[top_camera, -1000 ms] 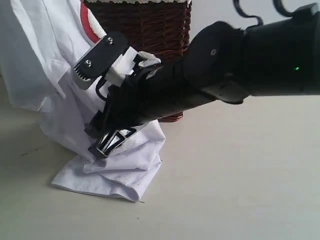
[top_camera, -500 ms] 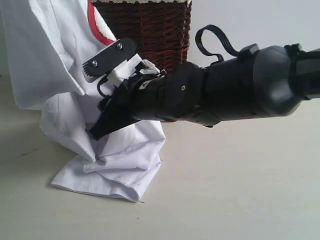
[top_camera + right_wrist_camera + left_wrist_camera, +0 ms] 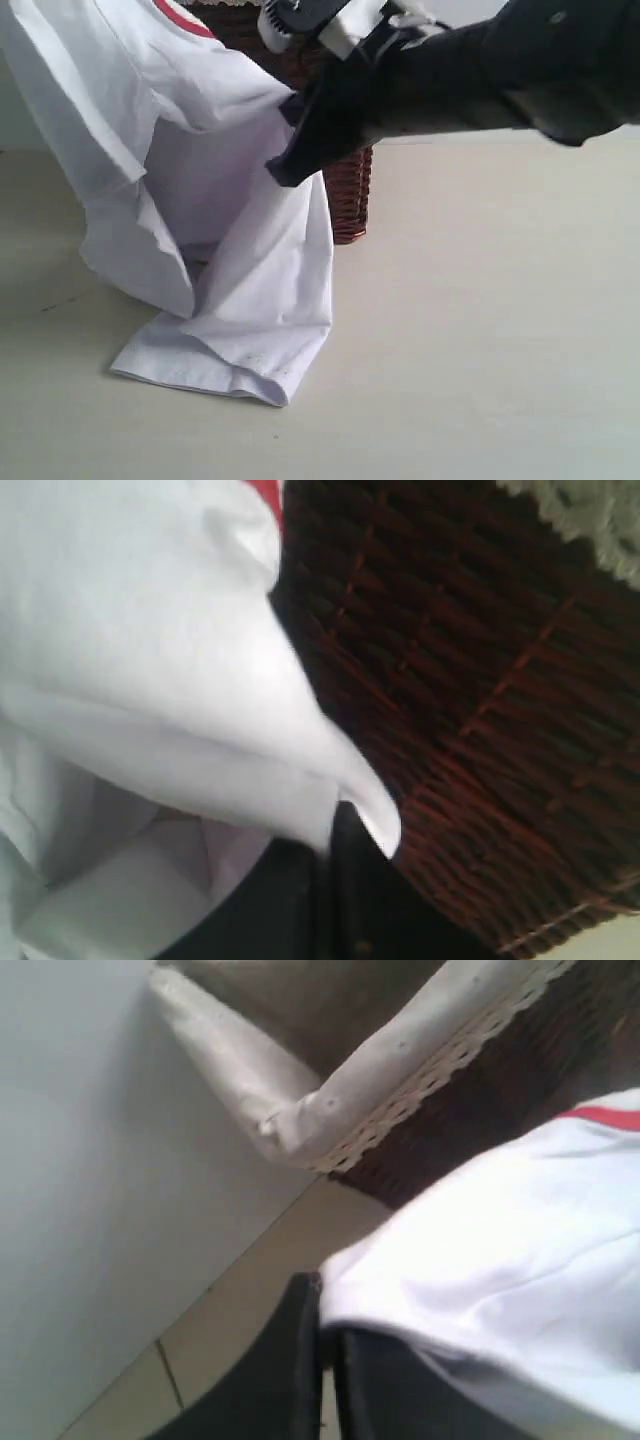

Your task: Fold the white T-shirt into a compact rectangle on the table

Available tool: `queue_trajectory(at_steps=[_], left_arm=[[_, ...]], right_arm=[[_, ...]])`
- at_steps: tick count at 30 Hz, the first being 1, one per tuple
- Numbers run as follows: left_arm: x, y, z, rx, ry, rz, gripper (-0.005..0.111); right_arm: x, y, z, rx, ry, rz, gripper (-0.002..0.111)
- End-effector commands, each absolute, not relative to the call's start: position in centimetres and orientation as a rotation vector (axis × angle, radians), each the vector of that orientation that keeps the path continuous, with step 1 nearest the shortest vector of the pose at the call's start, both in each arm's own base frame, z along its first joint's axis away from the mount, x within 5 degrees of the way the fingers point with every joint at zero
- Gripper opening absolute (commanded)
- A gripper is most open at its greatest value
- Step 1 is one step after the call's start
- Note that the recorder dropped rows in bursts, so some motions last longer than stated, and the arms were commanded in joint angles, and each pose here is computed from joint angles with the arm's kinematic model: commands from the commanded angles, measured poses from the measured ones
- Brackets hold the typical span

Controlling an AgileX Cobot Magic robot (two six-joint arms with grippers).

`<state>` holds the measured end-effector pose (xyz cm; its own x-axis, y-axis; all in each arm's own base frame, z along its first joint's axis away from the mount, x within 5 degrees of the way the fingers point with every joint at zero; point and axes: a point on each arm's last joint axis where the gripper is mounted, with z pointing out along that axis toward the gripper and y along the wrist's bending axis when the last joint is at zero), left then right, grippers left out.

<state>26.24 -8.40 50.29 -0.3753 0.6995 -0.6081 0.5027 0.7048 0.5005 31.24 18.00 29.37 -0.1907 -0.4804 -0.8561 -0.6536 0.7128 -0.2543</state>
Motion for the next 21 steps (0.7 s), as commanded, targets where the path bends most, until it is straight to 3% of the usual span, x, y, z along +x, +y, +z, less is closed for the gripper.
queue_trajectory(at_steps=[1, 6, 9, 11, 16, 21], left_arm=[[26.0, -7.4, 50.8, 0.799, 2.063, 0.379, 0.0], [24.9, -7.1, 51.5, 0.919, 1.995, 0.42, 0.0], [24.0, -5.5, 52.7, 0.931, 1.935, 0.637, 0.0], [23.6, -4.6, 53.7, 0.881, 1.881, 0.755, 0.0], [23.4, -4.3, 53.6, 0.811, 1.908, 0.745, 0.0], [23.4, -4.7, 50.3, 1.086, 1.942, 0.803, 0.0]], right_arm=[[28.9, 14.0, 34.6, -0.835, 1.768, 0.11, 0.0], [26.1, 9.0, 41.7, -0.726, 1.699, -0.151, 0.0], [24.9, 7.6, 48.1, -0.637, 1.611, -0.268, 0.0], [24.5, 7.3, 50.4, -0.601, 1.593, -0.266, 0.0], [24.9, 7.6, 49.0, -0.671, 1.753, -0.244, 0.0], [23.9, 8.2, 49.1, -0.772, 1.737, -0.174, 0.0]])
